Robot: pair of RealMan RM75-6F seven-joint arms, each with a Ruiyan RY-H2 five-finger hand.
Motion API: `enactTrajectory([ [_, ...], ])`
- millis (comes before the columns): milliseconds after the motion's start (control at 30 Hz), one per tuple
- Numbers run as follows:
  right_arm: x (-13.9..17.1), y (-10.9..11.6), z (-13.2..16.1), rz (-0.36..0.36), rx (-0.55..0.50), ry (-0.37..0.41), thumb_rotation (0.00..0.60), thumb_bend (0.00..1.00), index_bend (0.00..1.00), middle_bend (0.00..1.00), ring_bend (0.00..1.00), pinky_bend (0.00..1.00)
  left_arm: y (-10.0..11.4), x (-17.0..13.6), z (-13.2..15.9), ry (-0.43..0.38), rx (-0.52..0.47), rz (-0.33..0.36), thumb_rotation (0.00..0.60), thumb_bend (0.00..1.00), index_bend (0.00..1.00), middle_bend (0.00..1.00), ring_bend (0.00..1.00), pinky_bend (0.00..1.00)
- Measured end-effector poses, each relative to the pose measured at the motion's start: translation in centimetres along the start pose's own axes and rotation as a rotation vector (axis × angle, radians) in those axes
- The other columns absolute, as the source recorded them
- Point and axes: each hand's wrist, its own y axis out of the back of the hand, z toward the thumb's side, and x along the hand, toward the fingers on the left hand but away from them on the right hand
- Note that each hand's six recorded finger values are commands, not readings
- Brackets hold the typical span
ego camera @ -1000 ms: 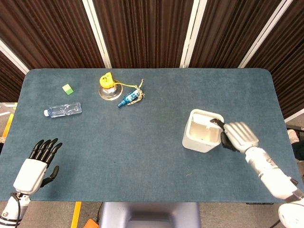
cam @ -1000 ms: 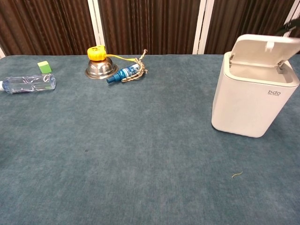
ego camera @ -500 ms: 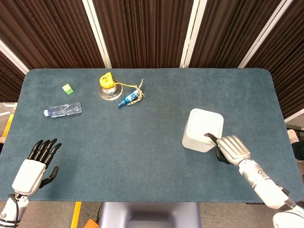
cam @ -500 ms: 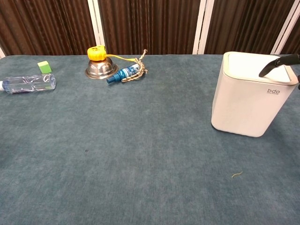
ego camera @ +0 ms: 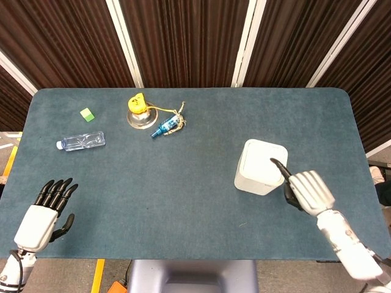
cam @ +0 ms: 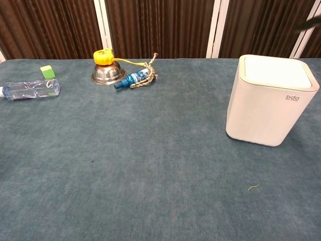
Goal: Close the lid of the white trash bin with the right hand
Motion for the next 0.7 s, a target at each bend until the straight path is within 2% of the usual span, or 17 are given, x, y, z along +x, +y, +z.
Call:
enactTrajectory([
  [33,0.8,0.1,-0.1,-0.028,0.012,0.007,0.600,0.59,0.00,0.35,0.30,0.45,0.0,0.0,0.0,-0.001,0.000,0.001,0.600,0.48,0.02,0.00,0.00,0.05],
  [67,1.7,0.1,-0.4,-0.052,0.022,0.009,0.600,0.58,0.00,0.28,0.23,0.38,0.0,0.0,0.1,-0.002,0.000,0.003,0.600,0.48,0.02,0.00,0.00,0.05],
  [133,4.0,-0.3,-1.4,-0.096,0.040,-0.004,0.600,0.56,0.00,0.08,0.04,0.12,0.1,0.0,0.2,-0.007,-0.005,0.011,0.600,0.48,0.02,0.00,0.00,0.05],
  [167,4.9,-0.6,-2.0,-0.111,0.046,-0.017,0.600,0.55,0.00,0.03,0.01,0.04,0.2,0.0,0.2,-0.011,-0.009,0.016,0.600,0.48,0.02,0.00,0.00,0.04],
  [200,6.0,-1.0,-2.9,-0.130,0.058,-0.035,0.600,0.54,0.00,0.01,0.00,0.01,0.3,0.0,0.3,-0.016,-0.013,0.022,0.600,0.48,0.02,0.00,0.00,0.04],
  [333,9.0,-3.1,-5.8,-0.161,0.114,-0.111,0.600,0.47,0.00,0.00,0.00,0.00,0.1,0.0,0.8,-0.046,-0.030,0.046,0.600,0.46,0.02,0.00,0.00,0.03],
  [400,9.7,-4.2,-6.3,-0.160,0.132,-0.118,0.600,0.45,0.00,0.00,0.00,0.00,-0.1,0.0,1.0,-0.057,-0.037,0.046,0.600,0.46,0.01,0.00,0.00,0.03],
  [600,10.0,-5.8,-7.1,-0.115,0.143,-0.164,0.600,0.44,0.00,0.00,0.00,0.00,-0.3,-0.1,1.1,-0.054,-0.023,0.039,0.600,0.46,0.01,0.00,0.00,0.03],
  [700,10.0,-5.7,-7.1,-0.113,0.143,-0.171,0.600,0.39,0.00,0.00,0.00,0.00,-0.3,-0.2,1.0,-0.050,-0.026,0.031,0.600,0.45,0.01,0.00,0.00,0.03],
])
